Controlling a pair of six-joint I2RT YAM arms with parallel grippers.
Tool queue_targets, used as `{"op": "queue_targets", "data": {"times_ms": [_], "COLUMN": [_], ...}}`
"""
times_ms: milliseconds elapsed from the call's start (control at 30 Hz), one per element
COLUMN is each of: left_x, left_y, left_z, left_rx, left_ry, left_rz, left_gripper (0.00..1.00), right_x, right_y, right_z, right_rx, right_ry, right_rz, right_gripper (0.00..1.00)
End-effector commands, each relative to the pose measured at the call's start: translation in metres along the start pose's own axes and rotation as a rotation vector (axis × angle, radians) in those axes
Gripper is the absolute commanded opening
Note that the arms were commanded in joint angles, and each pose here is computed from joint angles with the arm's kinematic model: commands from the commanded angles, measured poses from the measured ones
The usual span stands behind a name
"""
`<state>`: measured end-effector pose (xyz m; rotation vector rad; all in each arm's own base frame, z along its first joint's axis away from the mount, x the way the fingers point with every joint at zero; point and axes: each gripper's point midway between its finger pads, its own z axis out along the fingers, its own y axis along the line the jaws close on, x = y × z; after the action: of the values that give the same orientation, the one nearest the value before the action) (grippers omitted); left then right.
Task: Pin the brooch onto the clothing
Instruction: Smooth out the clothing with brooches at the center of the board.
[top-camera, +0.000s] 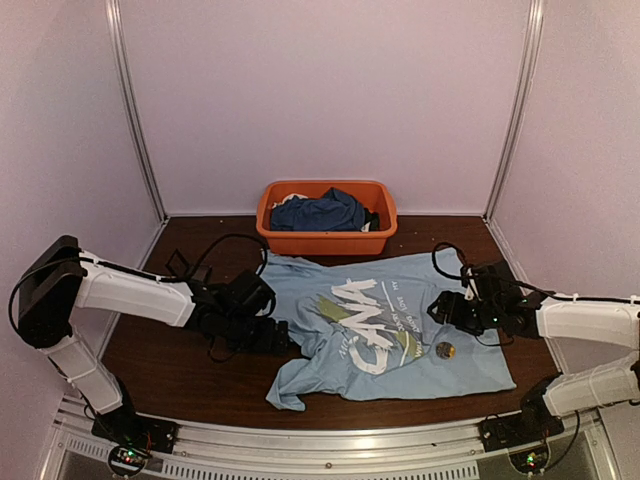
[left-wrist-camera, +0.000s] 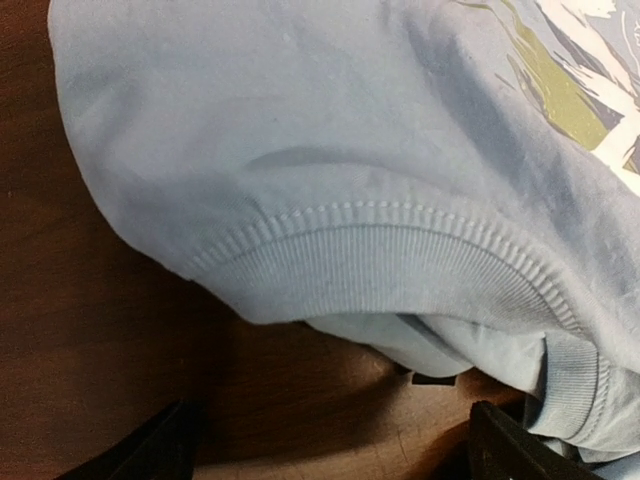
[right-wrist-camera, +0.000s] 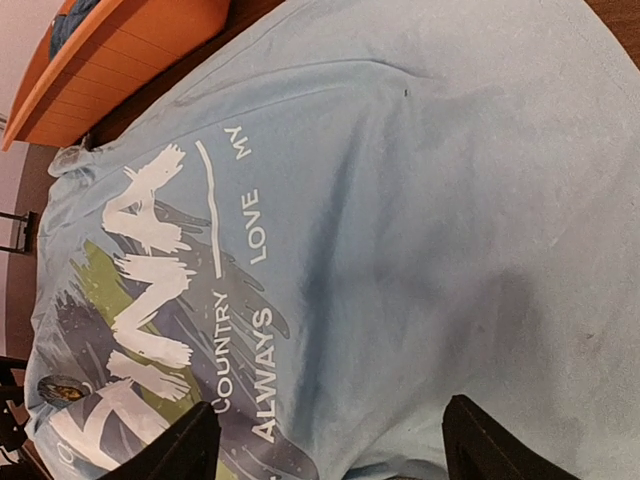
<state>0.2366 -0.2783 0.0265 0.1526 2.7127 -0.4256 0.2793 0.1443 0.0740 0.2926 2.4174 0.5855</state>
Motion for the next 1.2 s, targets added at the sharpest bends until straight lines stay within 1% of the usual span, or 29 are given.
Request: {"op": "queue_targets", "data": {"times_ms": [0, 200, 367, 567, 833, 1000, 1167], "left_x": [-0.004, -0.018, -0.027, -0.023, -0.03, -0.029, -0.023], "left_y": [0.01, 0.002, 0.01, 0.011, 0.015, 0.024, 0.03], "left_z": [-0.002, -0.019, -0.025, -0.003, 0.009, 0.018, 0.017], "left_rx": [-0.037, 0.021, -0.031, -0.097, -0.158, -0.242, -0.285], "left_ry": [-0.034, -0.109, -0.146, -0.082, -0.084, -0.046, 0.009], "left_rz": [-0.035, -0.056, -0.06, -0.041, -0.033, 0.013, 0.067], "left_gripper": [0.96, 0.96, 0.97, 0.97, 0.97, 0.97, 0.97], "right_x": [0.0, 0.001, 0.001, 0.001, 0.005, 0.011, 0.018], "right_y": [-0.007, -0.009, -0.013, -0.019, -0.025, -0.037, -0.048], "right_z": [0.003, 0.006, 0.007, 0.007, 0.008, 0.011, 0.017], "right_rx": [0.021, 0.025, 0.04, 0.055, 0.069, 0.113, 0.155], "right_ry": [-0.007, 0.004, 0.013, 0.002, 0.01, 0.018, 0.04], "right_rz": [0.029, 0.042, 0.052, 0.083, 0.09, 0.112, 0.183], "right_gripper": [0.79, 0.79, 0.79, 0.79, 0.79, 0.8, 0.8]}}
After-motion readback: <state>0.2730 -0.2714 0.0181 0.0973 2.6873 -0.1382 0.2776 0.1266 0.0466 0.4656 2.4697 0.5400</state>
